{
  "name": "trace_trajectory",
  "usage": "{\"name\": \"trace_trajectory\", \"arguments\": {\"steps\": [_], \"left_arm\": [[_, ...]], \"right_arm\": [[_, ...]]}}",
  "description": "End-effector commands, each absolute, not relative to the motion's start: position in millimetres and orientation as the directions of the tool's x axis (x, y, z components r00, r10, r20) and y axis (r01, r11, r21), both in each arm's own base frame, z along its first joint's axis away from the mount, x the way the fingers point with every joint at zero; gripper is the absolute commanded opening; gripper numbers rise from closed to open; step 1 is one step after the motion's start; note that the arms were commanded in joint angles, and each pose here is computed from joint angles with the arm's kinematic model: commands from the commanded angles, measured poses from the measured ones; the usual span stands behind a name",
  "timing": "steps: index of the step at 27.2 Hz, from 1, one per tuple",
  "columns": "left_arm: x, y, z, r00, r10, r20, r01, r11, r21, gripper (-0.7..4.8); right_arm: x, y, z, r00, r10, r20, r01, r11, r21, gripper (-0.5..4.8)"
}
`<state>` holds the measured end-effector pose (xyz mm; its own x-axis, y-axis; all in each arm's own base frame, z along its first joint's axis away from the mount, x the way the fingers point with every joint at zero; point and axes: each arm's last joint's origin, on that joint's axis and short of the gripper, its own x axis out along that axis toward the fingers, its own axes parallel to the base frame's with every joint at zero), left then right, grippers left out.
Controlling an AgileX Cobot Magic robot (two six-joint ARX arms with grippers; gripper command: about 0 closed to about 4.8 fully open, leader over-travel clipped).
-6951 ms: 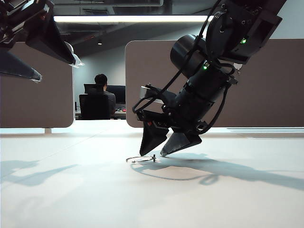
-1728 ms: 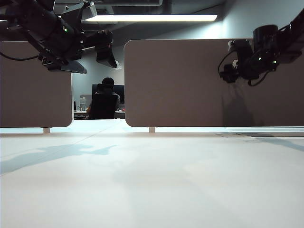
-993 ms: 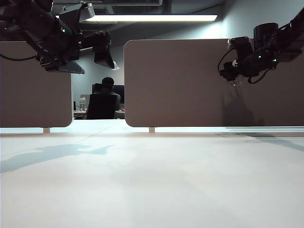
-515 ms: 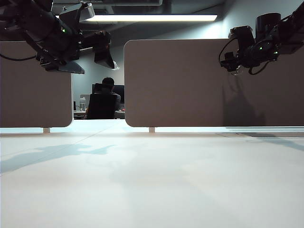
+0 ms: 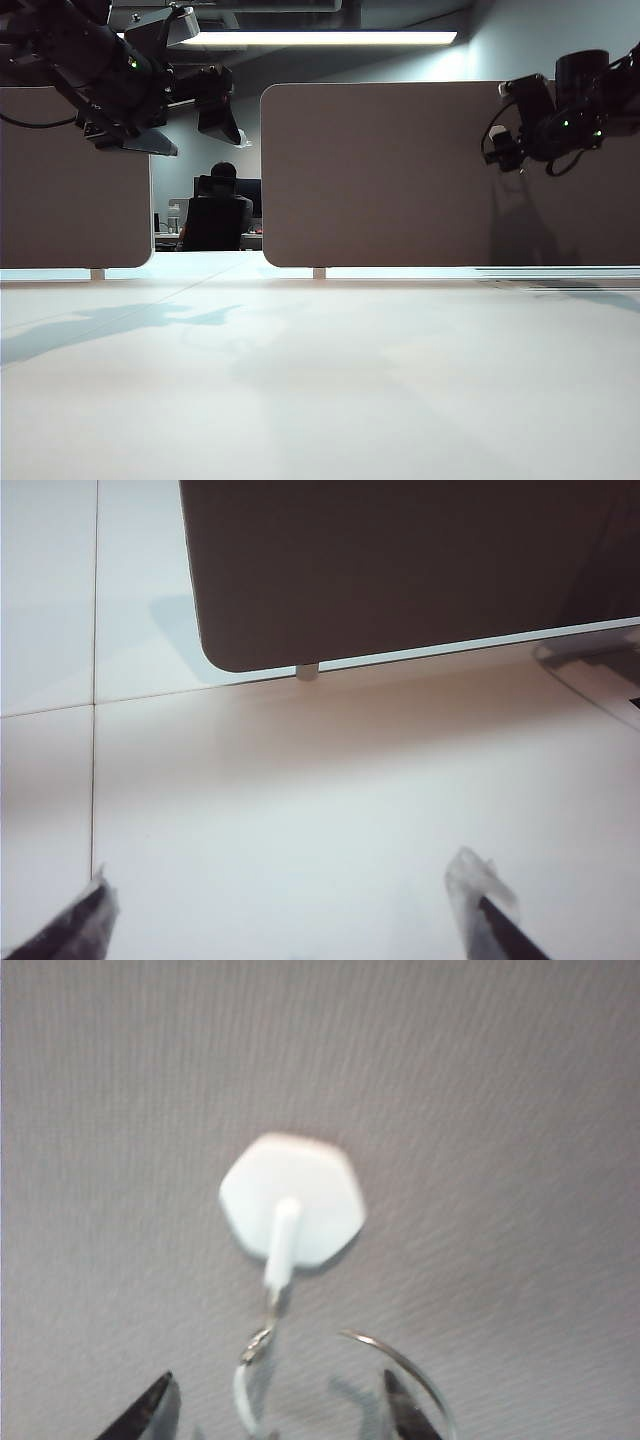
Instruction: Hang the earring on the hook.
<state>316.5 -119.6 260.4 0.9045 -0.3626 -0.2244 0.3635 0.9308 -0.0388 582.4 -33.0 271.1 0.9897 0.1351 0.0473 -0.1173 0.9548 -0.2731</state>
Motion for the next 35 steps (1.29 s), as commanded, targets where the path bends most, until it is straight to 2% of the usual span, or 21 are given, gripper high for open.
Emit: {"name": "trace_trajectory", "arguments": {"steps": [1, 6, 11, 13, 16, 19, 22, 24, 31, 35], "left_arm": [[316.8, -119.6, 263.0, 0.909, -0.361, -0.21, 0.362, 0.932, -0.037, 4.79], [316.8, -119.7, 262.9, 0.909, -0.361, -0.21, 0.362, 0.932, -0.037, 4.79], [316.8, -119.7, 262.7, 0.908, -0.361, -0.211, 0.362, 0.932, -0.037, 4.79], [316.8, -119.7, 262.7, 0.908, -0.361, -0.212, 0.362, 0.932, -0.037, 4.79], [316.7, -119.6, 262.3, 0.907, -0.361, -0.216, 0.362, 0.932, -0.037, 4.79], [316.7, -119.6, 262.1, 0.907, -0.361, -0.218, 0.362, 0.932, -0.037, 4.79], [316.7, -119.6, 262.1, 0.907, -0.361, -0.218, 0.362, 0.932, -0.037, 4.79], [316.7, -119.6, 262.0, 0.907, -0.361, -0.219, 0.362, 0.932, -0.037, 4.79], [316.5, -119.6, 261.3, 0.905, -0.36, -0.227, 0.362, 0.932, -0.038, 4.79], [316.3, -119.5, 260.2, 0.902, -0.36, -0.237, 0.361, 0.932, -0.038, 4.79]], "right_arm": [[582.7, -28.3, 273.4, 0.987, 0.146, 0.068, -0.122, 0.954, -0.275, 2.6], [582.8, -27.2, 273.4, 0.987, 0.148, 0.068, -0.123, 0.953, -0.276, 2.53], [582.8, -25.5, 273.4, 0.983, 0.169, 0.068, -0.145, 0.951, -0.274, 1.8], [582.8, -23.8, 273.2, 0.982, 0.174, 0.066, -0.15, 0.95, -0.273, 1.34], [582.7, -18.3, 276.4, 0.98, 0.183, 0.076, -0.157, 0.95, -0.268, 0.36], [582.7, -17.1, 276.9, 0.978, 0.189, 0.082, -0.161, 0.949, -0.27, 0.51], [582.8, -17.0, 275.3, 0.98, 0.19, 0.065, -0.166, 0.949, -0.266, 1.49], [582.8, -17.5, 274.6, 0.98, 0.189, 0.056, -0.167, 0.95, -0.265, 1.84], [579.0, -17.5, 277.7, 0.981, 0.192, -0.018, -0.19, 0.95, -0.249, 1.85], [577.5, -17.7, 282.1, 0.979, 0.202, -0.012, -0.199, 0.948, -0.25, 1.92]]}}
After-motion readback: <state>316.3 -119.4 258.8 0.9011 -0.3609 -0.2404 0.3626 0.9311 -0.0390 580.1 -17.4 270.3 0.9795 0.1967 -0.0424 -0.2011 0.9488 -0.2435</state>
